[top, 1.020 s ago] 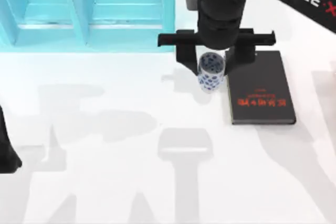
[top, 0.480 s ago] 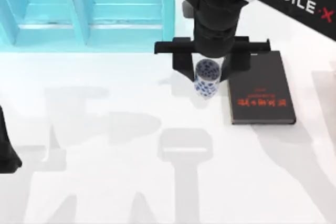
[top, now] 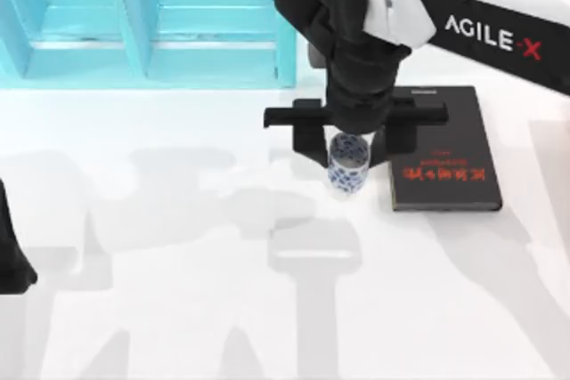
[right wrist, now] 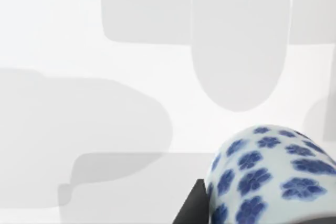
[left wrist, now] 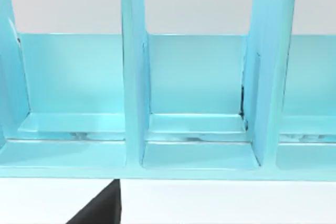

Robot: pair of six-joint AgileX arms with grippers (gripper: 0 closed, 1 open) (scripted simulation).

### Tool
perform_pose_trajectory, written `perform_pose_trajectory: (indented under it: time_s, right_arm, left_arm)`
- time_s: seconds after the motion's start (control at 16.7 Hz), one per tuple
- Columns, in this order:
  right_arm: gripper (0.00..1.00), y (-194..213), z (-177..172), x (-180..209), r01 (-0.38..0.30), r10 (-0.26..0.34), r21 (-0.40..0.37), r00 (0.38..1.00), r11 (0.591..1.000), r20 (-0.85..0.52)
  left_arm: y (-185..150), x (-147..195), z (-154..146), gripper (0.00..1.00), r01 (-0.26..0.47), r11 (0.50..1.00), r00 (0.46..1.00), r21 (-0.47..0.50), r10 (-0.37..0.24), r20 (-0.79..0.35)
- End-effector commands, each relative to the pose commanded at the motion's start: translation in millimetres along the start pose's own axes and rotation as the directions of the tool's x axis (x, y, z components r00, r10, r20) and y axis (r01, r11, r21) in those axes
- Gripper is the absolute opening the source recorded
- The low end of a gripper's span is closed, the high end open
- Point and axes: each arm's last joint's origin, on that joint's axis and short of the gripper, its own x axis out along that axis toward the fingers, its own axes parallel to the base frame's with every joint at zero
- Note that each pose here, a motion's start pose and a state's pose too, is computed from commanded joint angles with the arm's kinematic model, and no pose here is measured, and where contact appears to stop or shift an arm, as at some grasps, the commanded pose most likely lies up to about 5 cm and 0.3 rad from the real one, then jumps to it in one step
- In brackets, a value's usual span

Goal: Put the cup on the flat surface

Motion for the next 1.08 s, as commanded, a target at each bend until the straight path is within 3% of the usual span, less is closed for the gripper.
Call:
perform_pose_trajectory:
  time_s: [0.12, 0.9, 1.08]
  right_arm:
    - [0.00, 0.0, 0.0, 0.0, 0.000, 0.000, 0.000, 1.000, 1.000, 0.000]
    - [0.98, 0.0, 0.0, 0.0, 0.000, 0.000, 0.000, 1.000, 1.000, 0.000]
    - [1.00, 0.0, 0.0, 0.0, 0.000, 0.000, 0.000, 1.000, 1.000, 0.000]
  left_arm:
    - [0.0, 0.0, 0.0, 1.00, 0.000, 1.000, 1.000, 0.000, 0.000, 0.000]
    - [0.0, 0.0, 0.0, 1.00, 0.000, 1.000, 1.000, 0.000, 0.000, 0.000]
    - [0.0, 0.0, 0.0, 1.00, 0.000, 1.000, 1.000, 0.000, 0.000, 0.000]
